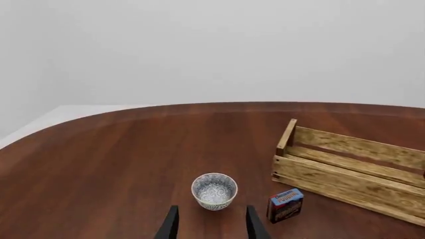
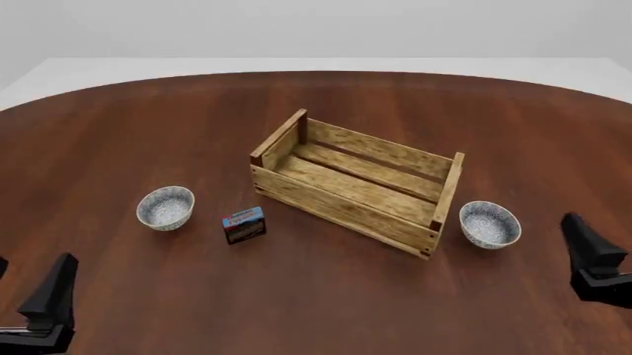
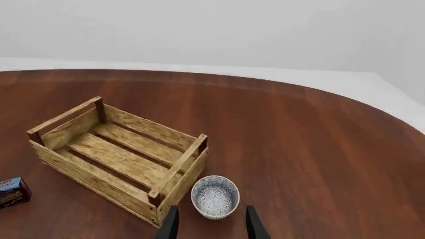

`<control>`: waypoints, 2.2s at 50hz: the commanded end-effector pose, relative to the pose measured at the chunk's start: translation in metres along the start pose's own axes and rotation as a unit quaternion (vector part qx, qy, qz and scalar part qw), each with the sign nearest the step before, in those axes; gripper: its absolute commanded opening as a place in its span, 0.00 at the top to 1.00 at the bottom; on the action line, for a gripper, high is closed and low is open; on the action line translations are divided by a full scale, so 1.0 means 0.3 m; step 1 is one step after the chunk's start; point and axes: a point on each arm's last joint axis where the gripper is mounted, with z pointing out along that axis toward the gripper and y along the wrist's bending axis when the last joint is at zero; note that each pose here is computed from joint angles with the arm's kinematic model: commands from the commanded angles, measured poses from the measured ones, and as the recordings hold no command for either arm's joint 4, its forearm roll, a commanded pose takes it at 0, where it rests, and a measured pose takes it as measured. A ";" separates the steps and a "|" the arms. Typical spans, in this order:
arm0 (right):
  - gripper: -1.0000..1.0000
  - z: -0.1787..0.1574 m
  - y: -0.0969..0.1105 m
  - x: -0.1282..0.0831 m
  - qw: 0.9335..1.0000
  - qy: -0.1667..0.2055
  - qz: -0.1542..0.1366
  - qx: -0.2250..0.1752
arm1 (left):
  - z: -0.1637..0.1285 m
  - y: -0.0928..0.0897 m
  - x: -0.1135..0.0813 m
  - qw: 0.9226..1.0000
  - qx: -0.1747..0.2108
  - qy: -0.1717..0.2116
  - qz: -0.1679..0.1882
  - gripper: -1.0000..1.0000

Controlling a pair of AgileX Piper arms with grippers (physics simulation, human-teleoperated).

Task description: Stack the right bowl on the left bowl and place them in the tray.

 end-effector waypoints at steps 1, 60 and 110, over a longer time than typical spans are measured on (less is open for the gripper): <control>0.00 0.068 -0.016 -0.125 0.997 0.070 0.004 0.010 | 0.003 -0.001 0.003 1.000 0.003 0.002 0.001 0.00; 0.00 0.533 -0.069 0.076 0.959 0.283 0.008 0.025 | 0.012 0.004 -0.001 1.000 -0.009 0.002 -0.001 0.00; 0.00 0.746 -0.148 0.326 0.939 0.335 0.048 0.063 | 0.028 0.004 0.001 1.000 -0.010 0.004 0.000 0.00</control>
